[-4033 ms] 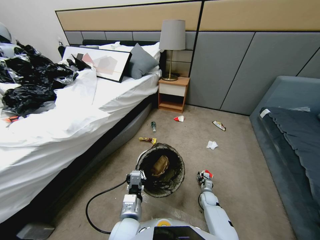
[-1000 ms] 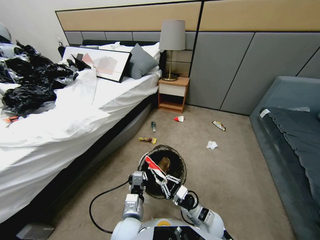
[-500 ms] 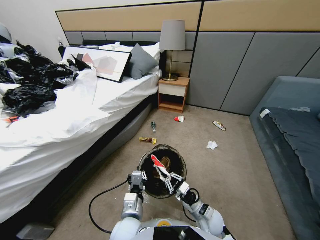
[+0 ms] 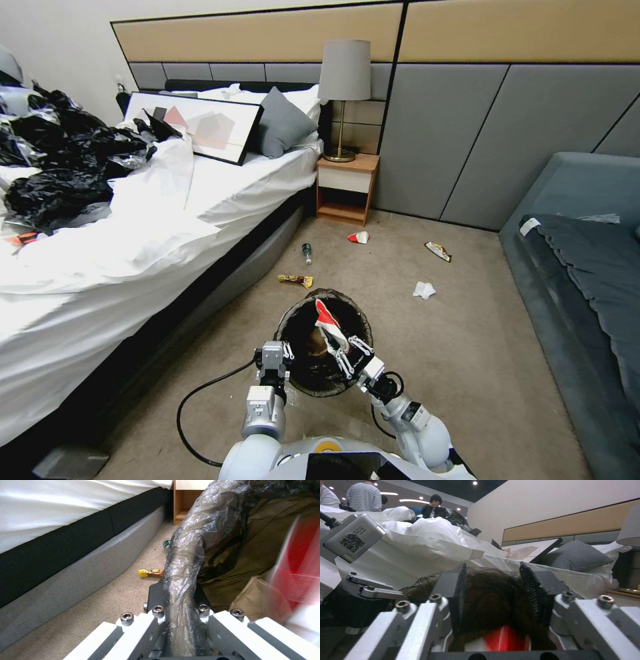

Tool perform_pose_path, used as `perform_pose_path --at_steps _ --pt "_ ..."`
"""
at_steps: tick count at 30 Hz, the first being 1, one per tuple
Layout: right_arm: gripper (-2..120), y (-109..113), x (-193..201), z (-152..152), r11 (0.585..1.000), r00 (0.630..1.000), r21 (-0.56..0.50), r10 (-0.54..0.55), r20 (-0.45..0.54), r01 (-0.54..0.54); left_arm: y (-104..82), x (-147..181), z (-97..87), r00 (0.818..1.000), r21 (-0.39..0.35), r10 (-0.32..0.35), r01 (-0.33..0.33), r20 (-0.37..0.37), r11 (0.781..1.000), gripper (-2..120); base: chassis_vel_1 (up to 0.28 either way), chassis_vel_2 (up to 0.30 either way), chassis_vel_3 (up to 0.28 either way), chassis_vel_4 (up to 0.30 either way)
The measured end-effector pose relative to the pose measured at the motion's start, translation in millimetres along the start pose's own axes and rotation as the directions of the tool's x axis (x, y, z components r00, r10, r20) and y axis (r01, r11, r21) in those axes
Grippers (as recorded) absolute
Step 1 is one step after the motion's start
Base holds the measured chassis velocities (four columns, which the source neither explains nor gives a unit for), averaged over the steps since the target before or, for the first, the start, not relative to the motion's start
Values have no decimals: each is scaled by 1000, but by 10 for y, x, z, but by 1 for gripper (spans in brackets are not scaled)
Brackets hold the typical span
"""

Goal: Pick up the trash bin, then pick up the garbage from the floor and place it into the trash bin.

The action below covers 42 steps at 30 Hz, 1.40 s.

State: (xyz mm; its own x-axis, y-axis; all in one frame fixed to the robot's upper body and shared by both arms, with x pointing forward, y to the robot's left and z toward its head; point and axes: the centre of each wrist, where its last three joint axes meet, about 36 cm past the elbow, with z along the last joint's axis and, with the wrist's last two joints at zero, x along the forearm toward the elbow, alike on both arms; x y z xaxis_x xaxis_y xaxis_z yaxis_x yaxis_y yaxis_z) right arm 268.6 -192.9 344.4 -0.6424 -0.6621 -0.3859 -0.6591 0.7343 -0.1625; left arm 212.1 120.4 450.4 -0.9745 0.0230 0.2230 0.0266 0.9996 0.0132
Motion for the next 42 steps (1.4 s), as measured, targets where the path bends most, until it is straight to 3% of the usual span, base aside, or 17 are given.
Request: perform_pose_path --at_steps 13,25,29,31,37,38,42 --pt "98 -1 -6 -74 1000 1000 12 -3 5 3 -4 9 -15 1000 2 5 -5 3 1000 0 0 0 0 0" --pt "100 19 -52 -214 1000 999 27 -2 36 1 -4 10 -16 1000 2 4 -4 3 1000 0 0 0 0 0" --pt "100 65 -152 -499 990 987 63 118 105 -125 -7 7 -14 1000 3 3 -3 2 1000 0 0 0 0 0" --pt "100 108 -216 -701 963 957 73 247 155 -260 -13 -1 1 1000 3 3 -3 -1 1000 0 0 0 0 0" --pt "100 91 -214 -918 905 896 91 392 209 -417 -19 -10 16 1000 2 3 -3 -4 1000 0 0 0 0 0" --pt "100 72 -169 -980 875 868 97 446 218 -475 -21 -12 19 1000 2 3 -3 -4 1000 0 0 0 0 0" --pt "100 39 -65 -992 818 813 100 534 232 -566 -21 -12 18 1000 2 2 -2 -4 1000 0 0 0 0 0"
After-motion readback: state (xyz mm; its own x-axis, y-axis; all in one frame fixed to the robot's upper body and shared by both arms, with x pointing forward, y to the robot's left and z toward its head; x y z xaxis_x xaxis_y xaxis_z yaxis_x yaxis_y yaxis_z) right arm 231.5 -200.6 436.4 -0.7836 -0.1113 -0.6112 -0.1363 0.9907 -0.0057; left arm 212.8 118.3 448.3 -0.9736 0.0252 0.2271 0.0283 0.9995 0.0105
